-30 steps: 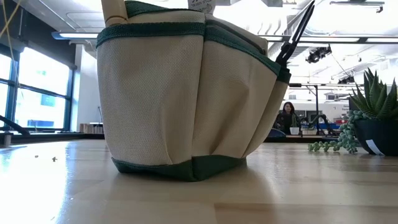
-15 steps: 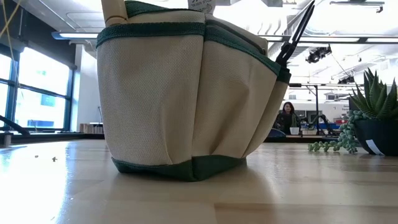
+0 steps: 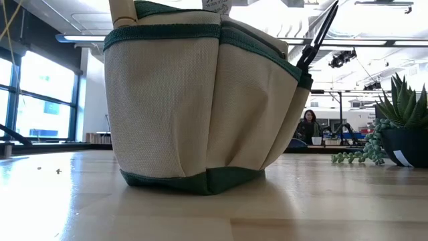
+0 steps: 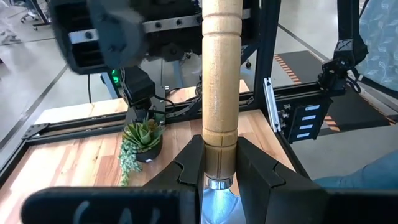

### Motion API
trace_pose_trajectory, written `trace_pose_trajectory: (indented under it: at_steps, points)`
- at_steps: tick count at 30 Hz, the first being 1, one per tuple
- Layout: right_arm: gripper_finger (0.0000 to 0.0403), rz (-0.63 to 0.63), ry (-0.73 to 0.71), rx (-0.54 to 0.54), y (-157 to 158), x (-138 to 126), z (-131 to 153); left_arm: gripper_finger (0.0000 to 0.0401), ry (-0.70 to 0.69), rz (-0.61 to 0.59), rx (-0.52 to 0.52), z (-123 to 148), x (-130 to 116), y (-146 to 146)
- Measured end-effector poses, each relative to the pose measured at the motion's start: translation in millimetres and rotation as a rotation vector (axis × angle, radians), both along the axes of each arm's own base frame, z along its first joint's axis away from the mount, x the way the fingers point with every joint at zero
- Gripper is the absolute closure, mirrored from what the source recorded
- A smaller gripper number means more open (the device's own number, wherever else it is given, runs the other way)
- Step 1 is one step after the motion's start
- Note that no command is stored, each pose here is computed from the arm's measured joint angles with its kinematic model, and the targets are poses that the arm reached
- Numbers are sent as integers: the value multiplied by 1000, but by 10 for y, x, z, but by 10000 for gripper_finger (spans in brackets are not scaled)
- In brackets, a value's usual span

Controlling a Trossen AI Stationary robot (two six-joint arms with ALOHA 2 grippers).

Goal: Pick & Place Garden tools in Gardening bag
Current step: Put the brown trowel into the gardening bag

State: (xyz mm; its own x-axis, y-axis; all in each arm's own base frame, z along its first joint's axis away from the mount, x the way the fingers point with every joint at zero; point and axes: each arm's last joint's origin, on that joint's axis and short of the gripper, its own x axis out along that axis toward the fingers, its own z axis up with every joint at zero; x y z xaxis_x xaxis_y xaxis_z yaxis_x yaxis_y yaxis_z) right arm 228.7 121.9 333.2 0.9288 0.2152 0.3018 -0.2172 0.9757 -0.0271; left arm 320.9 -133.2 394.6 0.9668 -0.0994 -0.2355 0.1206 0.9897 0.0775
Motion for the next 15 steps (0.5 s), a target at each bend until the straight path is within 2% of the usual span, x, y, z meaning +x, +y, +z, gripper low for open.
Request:
trace_pose_trajectory:
  at_steps: [5,8,15]
  points:
    - [147,-24,6,8,-42,90,5,347,-2,0,13,1,1,2]
    - [147,13,13,-30,14,177,46,347,-6,-1,14,6,1,2]
    - [147,-55,79,-81,92,399,48,347,4,4,17,-4,21,55]
